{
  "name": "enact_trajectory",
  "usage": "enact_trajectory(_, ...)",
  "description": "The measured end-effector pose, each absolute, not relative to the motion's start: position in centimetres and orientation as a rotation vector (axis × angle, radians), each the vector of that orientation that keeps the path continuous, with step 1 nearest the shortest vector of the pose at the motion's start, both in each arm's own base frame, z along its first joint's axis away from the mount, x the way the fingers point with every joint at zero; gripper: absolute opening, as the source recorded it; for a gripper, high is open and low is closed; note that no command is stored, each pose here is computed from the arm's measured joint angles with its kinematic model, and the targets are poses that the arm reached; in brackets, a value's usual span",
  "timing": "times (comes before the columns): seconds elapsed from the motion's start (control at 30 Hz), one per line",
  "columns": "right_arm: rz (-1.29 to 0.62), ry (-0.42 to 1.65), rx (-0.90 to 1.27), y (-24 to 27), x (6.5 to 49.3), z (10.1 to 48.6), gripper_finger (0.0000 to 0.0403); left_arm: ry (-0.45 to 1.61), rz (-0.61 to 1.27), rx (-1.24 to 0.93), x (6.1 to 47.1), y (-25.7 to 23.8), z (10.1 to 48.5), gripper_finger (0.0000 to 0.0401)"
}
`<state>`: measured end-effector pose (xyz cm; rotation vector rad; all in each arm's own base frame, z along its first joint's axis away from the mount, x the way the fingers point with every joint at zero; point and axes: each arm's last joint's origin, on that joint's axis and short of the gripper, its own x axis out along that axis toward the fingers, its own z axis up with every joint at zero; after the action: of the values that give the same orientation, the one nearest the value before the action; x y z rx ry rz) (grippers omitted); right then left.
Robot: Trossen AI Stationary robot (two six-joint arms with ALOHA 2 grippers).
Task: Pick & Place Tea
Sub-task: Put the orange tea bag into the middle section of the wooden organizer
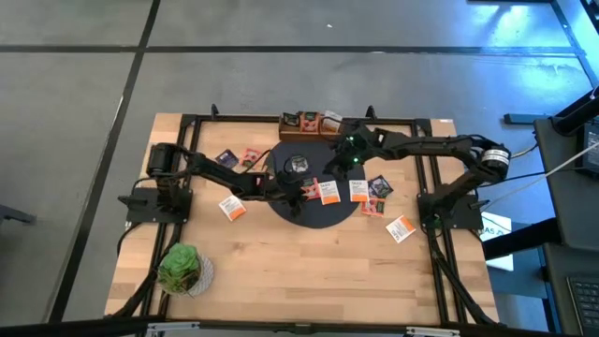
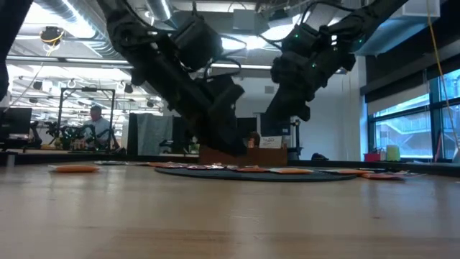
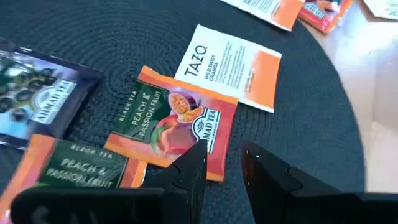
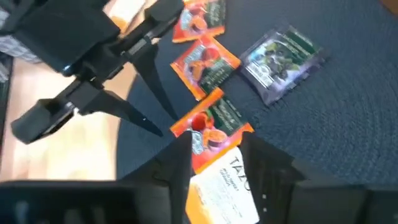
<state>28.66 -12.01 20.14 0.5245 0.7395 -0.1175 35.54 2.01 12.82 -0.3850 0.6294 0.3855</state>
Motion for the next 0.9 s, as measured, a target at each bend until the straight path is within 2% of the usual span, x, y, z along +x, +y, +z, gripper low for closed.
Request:
enact_trajectory(0.17, -0.107, 0.751, 0.521, -11.9, 29.4, 19.1, 0.0182, 0.665, 0.396, -0.393, 35.6, 2.3, 11.4, 0.0095)
enact_trajectory(0.3, -0.070, 0.757, 0.499, -11.1, 30.0, 18.7, 0.0201, 0.681, 0.405, -0.406, 35.8, 2.3, 10.4, 0.0095)
enact_trajectory(0.7, -0.191, 0.816, 0.757, -11.9, 31.6, 14.0, 0.0204, 0.698, 0.387, -0.413, 35.8, 2.3, 10.0, 0.0095)
enact_trajectory(0.9, -0.205, 0.844, 0.797, -12.6, 32.3, 12.5, 0.0204, 0.704, 0.385, -0.409, 35.8, 2.2, 10.0, 0.0095)
